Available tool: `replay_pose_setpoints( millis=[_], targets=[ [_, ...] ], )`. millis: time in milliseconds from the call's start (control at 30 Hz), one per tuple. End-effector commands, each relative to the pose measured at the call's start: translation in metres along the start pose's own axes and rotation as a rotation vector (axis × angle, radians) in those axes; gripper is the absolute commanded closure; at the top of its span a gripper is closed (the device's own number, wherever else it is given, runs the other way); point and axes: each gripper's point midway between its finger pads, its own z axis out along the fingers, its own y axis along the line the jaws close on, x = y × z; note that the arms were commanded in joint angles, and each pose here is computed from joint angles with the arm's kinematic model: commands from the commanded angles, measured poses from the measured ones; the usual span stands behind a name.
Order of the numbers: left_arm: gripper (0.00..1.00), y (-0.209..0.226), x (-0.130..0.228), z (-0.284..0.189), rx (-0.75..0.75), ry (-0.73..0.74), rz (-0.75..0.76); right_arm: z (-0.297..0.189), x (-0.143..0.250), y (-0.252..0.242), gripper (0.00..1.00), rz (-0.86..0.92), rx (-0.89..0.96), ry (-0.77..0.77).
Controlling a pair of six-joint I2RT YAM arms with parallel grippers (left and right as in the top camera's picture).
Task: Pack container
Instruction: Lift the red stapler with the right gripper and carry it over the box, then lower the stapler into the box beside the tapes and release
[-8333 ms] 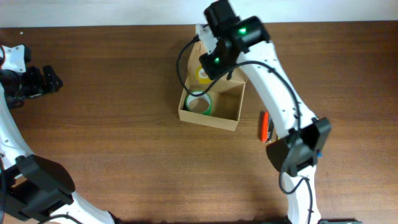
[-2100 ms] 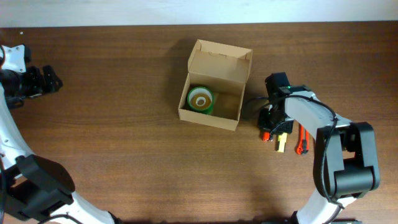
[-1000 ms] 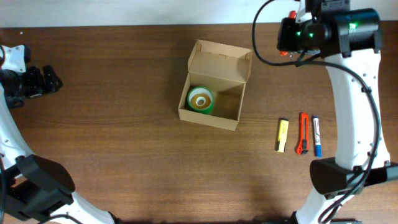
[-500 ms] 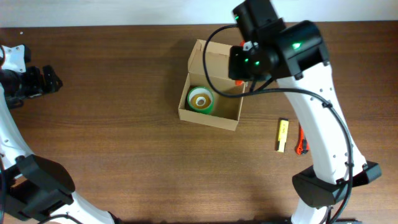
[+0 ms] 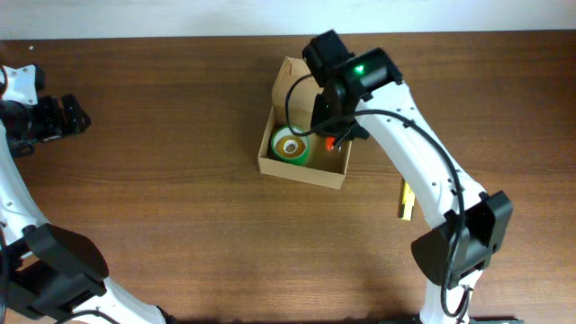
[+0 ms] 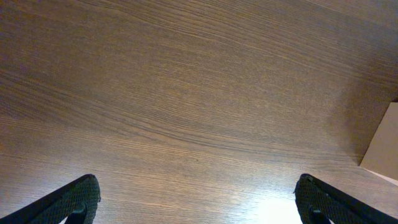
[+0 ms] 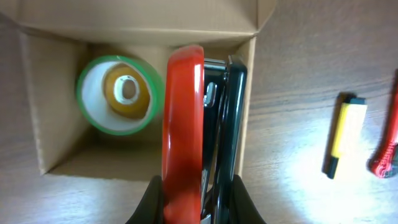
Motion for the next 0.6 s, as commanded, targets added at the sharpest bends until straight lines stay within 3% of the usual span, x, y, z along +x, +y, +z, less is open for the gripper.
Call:
replay_pose_setpoints(
  millis=[0,567],
  targets=[
    [0.0,-0.002,0.0,0.0,0.012,-0.001,0.012,0.009,0.005,0.001,0.96,0.016,-0.01,0.019],
    [0.0,-0.002,0.0,0.0,0.011,-0.002,0.012,0.058,0.014,-0.007,0.96,0.041,-0.011,0.066]
  ],
)
